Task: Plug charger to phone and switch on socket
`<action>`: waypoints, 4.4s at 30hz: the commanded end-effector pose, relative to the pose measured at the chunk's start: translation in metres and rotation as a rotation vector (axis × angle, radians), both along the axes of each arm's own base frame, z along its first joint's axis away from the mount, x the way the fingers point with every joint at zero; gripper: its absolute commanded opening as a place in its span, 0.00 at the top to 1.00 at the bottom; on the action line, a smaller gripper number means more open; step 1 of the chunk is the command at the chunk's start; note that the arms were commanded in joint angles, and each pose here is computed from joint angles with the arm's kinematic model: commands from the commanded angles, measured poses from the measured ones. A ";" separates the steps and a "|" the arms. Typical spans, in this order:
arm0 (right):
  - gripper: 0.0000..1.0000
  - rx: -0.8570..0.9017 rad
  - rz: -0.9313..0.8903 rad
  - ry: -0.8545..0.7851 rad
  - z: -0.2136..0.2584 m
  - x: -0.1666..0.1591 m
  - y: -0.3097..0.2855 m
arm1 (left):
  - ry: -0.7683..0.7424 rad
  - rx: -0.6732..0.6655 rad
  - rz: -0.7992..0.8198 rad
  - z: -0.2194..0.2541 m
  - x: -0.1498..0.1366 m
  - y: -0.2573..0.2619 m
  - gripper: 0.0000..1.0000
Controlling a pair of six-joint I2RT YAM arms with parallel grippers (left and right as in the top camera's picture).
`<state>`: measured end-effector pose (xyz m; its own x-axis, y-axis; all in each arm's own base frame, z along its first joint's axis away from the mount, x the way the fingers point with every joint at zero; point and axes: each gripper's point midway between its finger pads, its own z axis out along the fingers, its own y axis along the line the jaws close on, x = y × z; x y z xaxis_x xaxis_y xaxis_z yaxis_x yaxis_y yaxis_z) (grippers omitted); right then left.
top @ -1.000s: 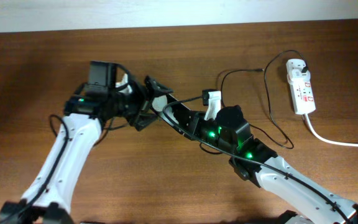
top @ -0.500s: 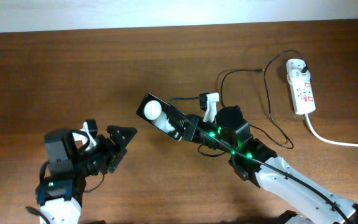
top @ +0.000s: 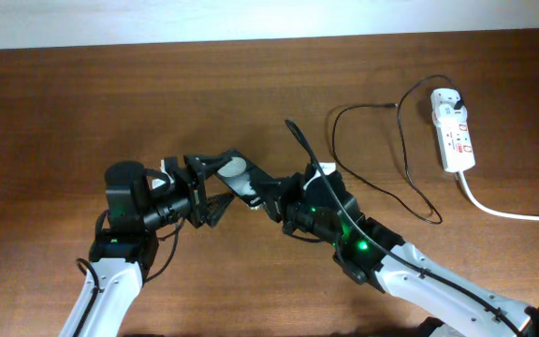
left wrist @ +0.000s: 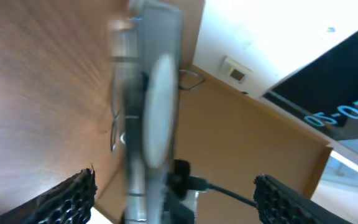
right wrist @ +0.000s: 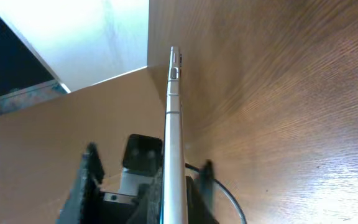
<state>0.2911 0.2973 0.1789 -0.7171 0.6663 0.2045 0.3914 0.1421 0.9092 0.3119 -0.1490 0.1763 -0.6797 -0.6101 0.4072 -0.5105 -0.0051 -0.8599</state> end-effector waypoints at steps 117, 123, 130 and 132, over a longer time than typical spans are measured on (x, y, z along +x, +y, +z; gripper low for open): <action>0.39 -1.233 0.541 0.575 -0.176 0.042 -0.191 | -0.591 0.011 -0.519 -0.007 0.052 -0.012 1.00; 0.79 -1.299 0.531 0.578 -0.187 0.038 -0.204 | -0.591 0.016 -0.502 -0.007 0.055 -0.006 1.00; 0.96 -1.183 0.722 0.259 -0.108 0.059 -0.167 | -0.593 0.007 -0.510 -0.006 0.053 -0.006 1.00; 0.96 -1.119 0.708 0.079 -0.033 0.040 -0.160 | -0.597 -0.008 -0.522 -0.004 0.051 -0.007 1.00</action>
